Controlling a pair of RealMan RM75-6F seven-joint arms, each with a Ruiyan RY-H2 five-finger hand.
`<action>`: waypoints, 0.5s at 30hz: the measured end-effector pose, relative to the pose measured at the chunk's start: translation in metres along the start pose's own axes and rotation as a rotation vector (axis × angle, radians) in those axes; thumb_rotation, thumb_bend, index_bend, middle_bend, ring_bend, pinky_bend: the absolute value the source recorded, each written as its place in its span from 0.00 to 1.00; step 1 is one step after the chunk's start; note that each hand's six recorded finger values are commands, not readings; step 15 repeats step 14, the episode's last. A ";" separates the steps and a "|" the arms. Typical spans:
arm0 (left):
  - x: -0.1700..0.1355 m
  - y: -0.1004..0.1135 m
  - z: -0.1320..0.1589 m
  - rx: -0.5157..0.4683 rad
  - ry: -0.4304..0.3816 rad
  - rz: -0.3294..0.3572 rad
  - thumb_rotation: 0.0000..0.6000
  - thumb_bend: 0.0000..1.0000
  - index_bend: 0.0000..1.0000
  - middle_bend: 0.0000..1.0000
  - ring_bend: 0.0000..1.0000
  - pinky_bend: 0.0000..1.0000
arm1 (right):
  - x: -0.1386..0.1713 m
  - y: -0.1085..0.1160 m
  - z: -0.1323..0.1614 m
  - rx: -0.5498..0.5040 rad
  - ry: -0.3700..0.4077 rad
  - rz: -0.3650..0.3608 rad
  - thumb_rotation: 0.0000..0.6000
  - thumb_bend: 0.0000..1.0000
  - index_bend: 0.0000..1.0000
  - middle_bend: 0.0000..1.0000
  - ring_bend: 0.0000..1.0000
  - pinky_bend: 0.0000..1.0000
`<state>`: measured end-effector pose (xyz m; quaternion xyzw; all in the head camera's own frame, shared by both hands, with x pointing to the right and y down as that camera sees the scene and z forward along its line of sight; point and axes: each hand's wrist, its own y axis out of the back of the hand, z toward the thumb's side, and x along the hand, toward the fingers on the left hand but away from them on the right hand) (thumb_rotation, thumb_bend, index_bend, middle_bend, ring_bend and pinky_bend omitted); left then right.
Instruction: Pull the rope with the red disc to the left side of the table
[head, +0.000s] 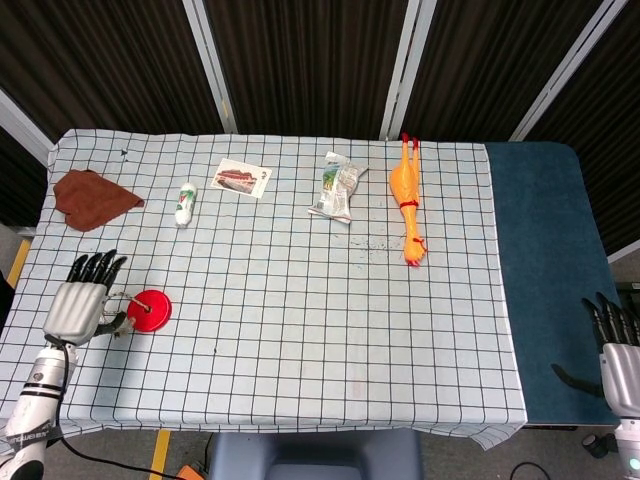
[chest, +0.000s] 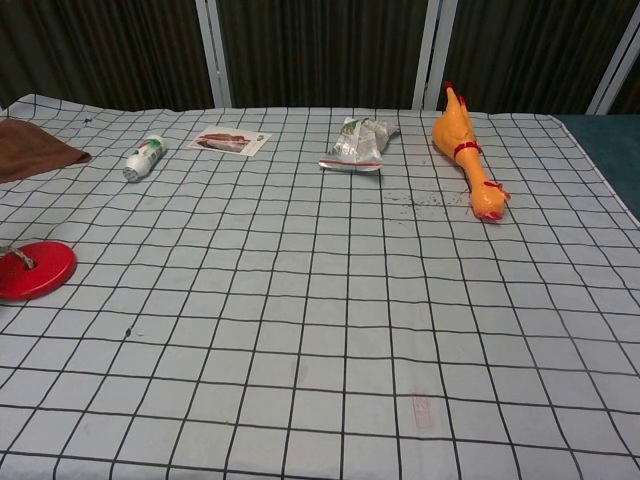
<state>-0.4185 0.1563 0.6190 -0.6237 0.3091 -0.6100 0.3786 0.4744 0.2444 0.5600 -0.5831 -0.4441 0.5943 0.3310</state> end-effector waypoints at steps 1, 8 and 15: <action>-0.002 0.003 -0.002 -0.001 0.004 0.007 1.00 0.28 0.00 0.00 0.00 0.00 | 0.000 0.000 0.001 -0.002 0.002 0.000 1.00 0.25 0.00 0.00 0.00 0.00; -0.032 0.011 -0.008 -0.041 0.022 0.049 1.00 0.38 0.00 0.00 0.00 0.00 | 0.004 0.001 0.009 -0.022 0.021 -0.010 1.00 0.25 0.00 0.00 0.00 0.00; -0.078 0.003 -0.017 -0.077 0.050 0.123 1.00 0.38 0.00 0.00 0.00 0.00 | 0.008 -0.005 0.010 -0.012 0.028 0.004 1.00 0.25 0.00 0.00 0.00 0.00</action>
